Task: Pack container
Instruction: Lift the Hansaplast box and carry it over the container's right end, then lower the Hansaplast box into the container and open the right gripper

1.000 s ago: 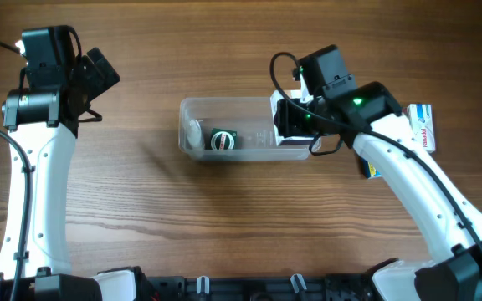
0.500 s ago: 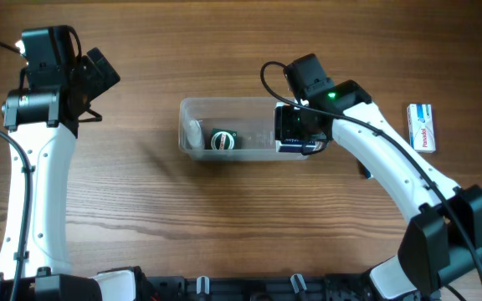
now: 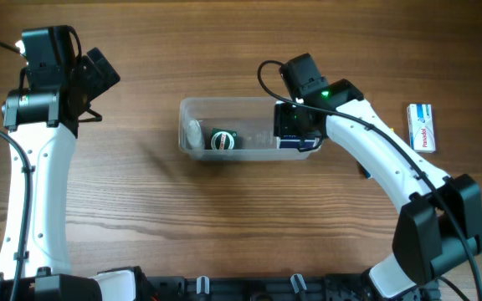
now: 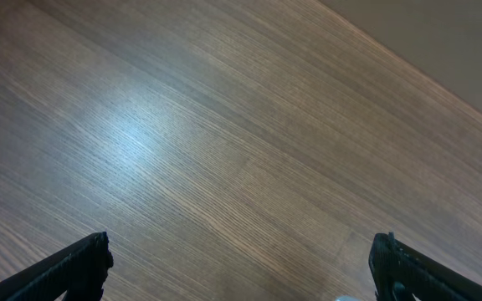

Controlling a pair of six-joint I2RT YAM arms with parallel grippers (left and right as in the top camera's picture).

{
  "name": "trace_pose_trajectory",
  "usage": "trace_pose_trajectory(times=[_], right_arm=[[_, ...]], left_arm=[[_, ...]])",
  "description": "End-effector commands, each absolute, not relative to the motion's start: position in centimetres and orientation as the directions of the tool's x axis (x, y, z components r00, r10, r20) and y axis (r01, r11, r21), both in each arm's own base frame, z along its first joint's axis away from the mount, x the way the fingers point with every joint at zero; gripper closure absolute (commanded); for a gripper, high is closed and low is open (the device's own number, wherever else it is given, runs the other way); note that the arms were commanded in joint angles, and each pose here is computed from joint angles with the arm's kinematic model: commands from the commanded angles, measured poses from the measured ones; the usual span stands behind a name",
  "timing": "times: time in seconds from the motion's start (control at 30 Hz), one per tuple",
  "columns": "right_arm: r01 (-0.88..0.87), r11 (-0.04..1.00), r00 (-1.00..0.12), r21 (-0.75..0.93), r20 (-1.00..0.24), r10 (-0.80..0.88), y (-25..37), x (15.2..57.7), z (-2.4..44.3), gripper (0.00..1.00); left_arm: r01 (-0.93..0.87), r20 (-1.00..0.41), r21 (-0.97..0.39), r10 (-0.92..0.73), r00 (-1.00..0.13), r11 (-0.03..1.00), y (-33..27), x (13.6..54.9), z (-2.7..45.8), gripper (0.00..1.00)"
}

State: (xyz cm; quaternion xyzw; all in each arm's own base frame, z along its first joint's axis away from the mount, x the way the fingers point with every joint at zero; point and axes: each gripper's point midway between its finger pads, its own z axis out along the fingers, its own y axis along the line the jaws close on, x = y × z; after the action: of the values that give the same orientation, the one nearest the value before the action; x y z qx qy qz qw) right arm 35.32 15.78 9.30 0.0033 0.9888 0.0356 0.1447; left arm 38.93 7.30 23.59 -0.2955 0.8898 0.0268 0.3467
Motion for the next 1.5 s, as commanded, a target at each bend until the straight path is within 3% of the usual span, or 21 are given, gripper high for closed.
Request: trace_pose_trajectory(times=[0.0, 0.6, 0.87, 1.47], right_arm=[[-0.001, 0.999, -0.958, 0.048, -0.286, 0.013, 15.8, 35.9, 8.1, 0.3], [-0.019, 1.0, -0.959, 0.003, -0.284, -0.018, 15.1, 35.7, 8.1, 0.28], [-0.02, 1.0, -0.959, 0.003, -0.283, -0.018, 15.1, 35.7, 8.0, 0.03], [-0.088, 0.995, -0.964, 0.047, -0.256, -0.073, 16.1, 35.0, 8.3, 0.11]], left_arm=[[-0.549, -0.646, -0.151, -0.503, -0.575, 0.822, 7.7, 39.0, 24.1, 0.0], [-0.549, -0.646, -0.151, -0.503, -0.575, 0.822, 7.7, 39.0, 24.1, 0.0], [-0.55, -0.646, -0.151, -0.503, -0.575, 0.822, 7.7, 39.0, 24.1, 0.0], [-0.549, -0.646, -0.151, -0.503, -0.575, 0.822, 7.7, 39.0, 24.1, 0.0]])
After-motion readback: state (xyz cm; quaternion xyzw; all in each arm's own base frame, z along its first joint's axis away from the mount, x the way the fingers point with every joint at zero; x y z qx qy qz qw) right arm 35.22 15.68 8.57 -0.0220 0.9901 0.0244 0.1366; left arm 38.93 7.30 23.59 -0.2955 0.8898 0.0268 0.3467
